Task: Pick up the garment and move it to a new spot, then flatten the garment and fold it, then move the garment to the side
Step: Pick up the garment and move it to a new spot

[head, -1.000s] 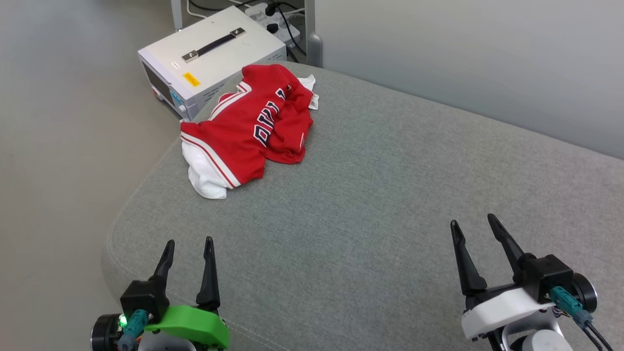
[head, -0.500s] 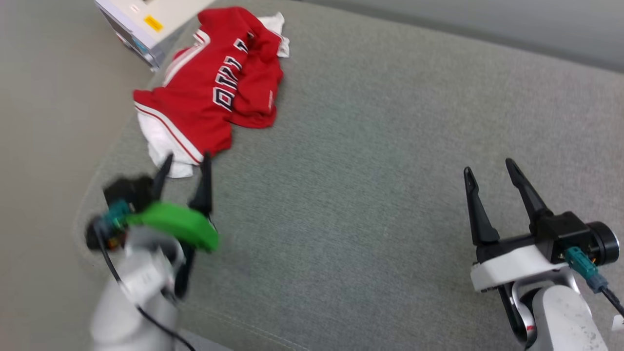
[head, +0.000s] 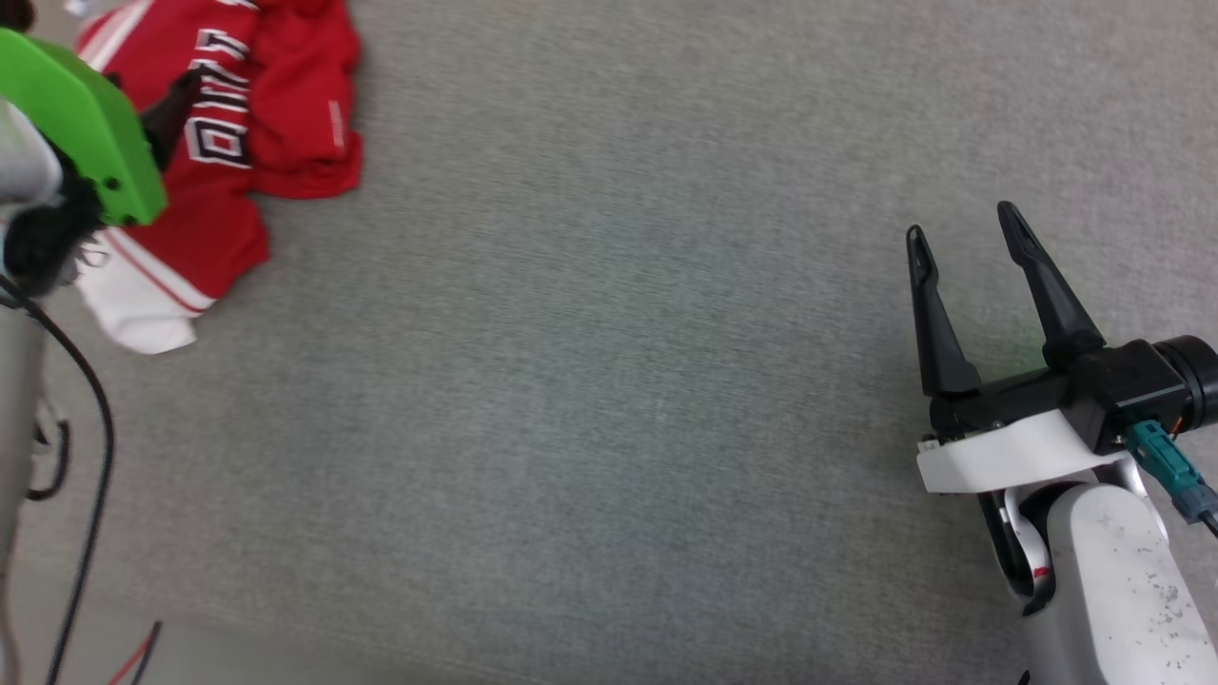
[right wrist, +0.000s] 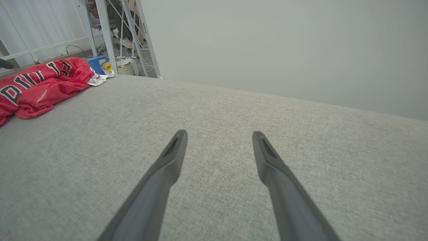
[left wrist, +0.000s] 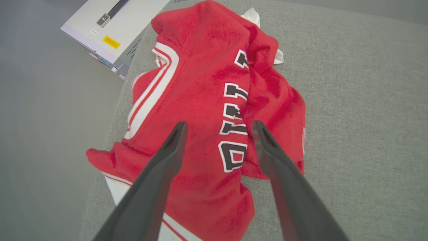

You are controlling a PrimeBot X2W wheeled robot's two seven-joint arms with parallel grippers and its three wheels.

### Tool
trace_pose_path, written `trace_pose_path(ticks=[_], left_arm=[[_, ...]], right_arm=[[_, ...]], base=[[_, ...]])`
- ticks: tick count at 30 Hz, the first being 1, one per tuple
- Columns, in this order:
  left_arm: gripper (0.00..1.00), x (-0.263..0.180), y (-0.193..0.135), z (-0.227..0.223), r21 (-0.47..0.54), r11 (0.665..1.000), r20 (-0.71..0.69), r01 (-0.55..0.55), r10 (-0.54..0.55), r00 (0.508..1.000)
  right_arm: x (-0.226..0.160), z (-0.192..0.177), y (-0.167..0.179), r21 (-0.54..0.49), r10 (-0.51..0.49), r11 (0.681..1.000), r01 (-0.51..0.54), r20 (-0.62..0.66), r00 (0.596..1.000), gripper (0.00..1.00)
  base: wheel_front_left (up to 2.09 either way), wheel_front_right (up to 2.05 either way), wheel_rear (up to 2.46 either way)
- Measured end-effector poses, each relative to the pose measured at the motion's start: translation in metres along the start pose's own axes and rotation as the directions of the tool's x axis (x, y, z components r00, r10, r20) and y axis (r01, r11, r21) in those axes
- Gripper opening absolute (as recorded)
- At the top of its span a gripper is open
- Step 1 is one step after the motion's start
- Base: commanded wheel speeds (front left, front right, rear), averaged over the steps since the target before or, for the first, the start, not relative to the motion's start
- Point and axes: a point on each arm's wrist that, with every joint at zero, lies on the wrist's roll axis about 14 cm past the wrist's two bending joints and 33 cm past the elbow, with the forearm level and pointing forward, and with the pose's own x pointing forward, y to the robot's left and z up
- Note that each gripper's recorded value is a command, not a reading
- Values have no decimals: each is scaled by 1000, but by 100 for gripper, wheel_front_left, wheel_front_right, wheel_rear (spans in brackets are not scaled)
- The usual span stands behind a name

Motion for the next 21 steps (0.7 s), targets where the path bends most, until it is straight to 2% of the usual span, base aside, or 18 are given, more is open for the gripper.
trace_pose_path(ticks=[5, 10, 16, 17, 18, 19, 21], left_arm=[[100, 30, 0, -16, 9, 1000, -170, 12, -10, 985], [100, 59, -12, -49, -27, 999, -309, 40, -47, 950], [100, 81, -16, -65, -45, 998, -359, 41, -55, 932], [76, 83, -16, -65, -45, 998, -355, 41, -54, 933], [27, 86, -16, -64, -43, 998, -337, 39, -52, 940], [0, 88, -16, -63, -44, 998, -321, 37, -50, 946], [0, 89, -15, -58, -41, 999, -282, 34, -44, 958]], right_arm=[[-7, -17, -21, -4, -51, 999, 51, -41, 998, 100], [-16, -30, -39, -7, -102, 995, 102, -71, 992, 100], [-19, -39, -49, -10, -130, 992, 130, -89, 988, 100], [-20, -41, -49, -10, -132, 991, 132, -93, 987, 100], [-20, -43, -50, -10, -134, 991, 134, -97, 986, 100], [-21, -43, -50, -10, -135, 991, 135, -99, 986, 100], [-21, -42, -50, -11, -135, 991, 135, -99, 986, 100]], base=[[0, 0, 0], [0, 0, 0], [0, 0, 0], [0, 0, 0], [0, 0, 0], [0, 0, 0], [0, 0, 0]])
